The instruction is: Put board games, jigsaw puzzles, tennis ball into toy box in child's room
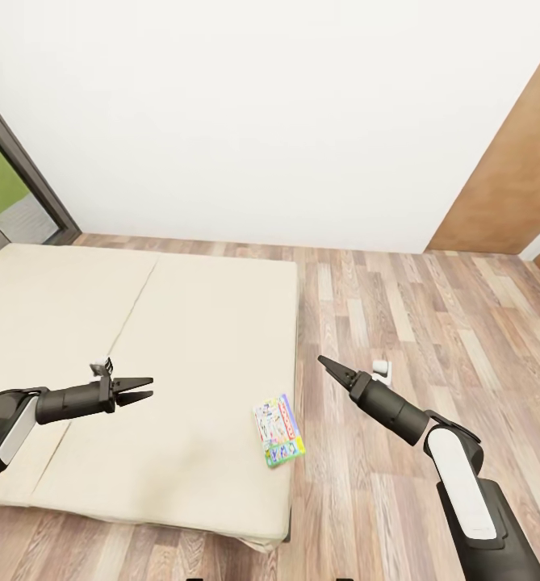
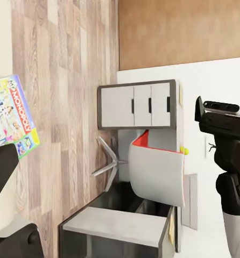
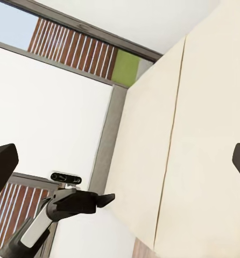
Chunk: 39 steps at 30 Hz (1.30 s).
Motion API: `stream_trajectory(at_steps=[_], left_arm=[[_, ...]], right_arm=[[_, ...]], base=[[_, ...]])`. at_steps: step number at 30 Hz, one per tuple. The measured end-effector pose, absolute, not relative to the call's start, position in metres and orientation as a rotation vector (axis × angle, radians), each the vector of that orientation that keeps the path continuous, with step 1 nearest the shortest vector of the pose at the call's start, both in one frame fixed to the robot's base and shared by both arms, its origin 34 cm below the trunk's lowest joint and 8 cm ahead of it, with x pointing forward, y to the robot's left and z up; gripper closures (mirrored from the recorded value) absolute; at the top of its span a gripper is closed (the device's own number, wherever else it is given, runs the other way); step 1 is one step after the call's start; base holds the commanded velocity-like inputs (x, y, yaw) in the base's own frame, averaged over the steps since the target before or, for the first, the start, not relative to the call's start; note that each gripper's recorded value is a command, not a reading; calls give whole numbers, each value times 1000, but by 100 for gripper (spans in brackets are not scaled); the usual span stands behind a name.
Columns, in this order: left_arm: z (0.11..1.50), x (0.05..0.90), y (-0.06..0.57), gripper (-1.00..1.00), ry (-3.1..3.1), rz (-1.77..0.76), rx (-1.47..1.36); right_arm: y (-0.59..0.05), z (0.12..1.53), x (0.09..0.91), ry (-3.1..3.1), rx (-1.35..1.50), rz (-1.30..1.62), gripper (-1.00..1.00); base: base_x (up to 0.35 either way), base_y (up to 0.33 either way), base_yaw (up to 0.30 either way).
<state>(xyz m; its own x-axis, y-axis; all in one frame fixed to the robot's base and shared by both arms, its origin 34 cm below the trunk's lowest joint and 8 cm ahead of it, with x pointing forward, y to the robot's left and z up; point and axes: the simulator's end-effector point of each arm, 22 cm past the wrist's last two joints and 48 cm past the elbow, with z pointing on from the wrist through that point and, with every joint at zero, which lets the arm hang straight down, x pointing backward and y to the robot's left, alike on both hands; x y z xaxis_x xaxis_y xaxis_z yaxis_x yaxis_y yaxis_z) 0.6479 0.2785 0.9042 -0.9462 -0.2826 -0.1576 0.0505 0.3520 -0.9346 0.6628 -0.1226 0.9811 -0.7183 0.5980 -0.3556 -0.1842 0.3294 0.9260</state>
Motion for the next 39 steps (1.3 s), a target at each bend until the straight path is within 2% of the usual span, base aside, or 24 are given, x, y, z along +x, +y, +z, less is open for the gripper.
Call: stream_trajectory(at_steps=[39], left_arm=[[939,653,278,-100,2280,-1607,-152]], right_arm=[[-123,1016,663,1861,314,1450,-100]], base=[[0,0,0]])
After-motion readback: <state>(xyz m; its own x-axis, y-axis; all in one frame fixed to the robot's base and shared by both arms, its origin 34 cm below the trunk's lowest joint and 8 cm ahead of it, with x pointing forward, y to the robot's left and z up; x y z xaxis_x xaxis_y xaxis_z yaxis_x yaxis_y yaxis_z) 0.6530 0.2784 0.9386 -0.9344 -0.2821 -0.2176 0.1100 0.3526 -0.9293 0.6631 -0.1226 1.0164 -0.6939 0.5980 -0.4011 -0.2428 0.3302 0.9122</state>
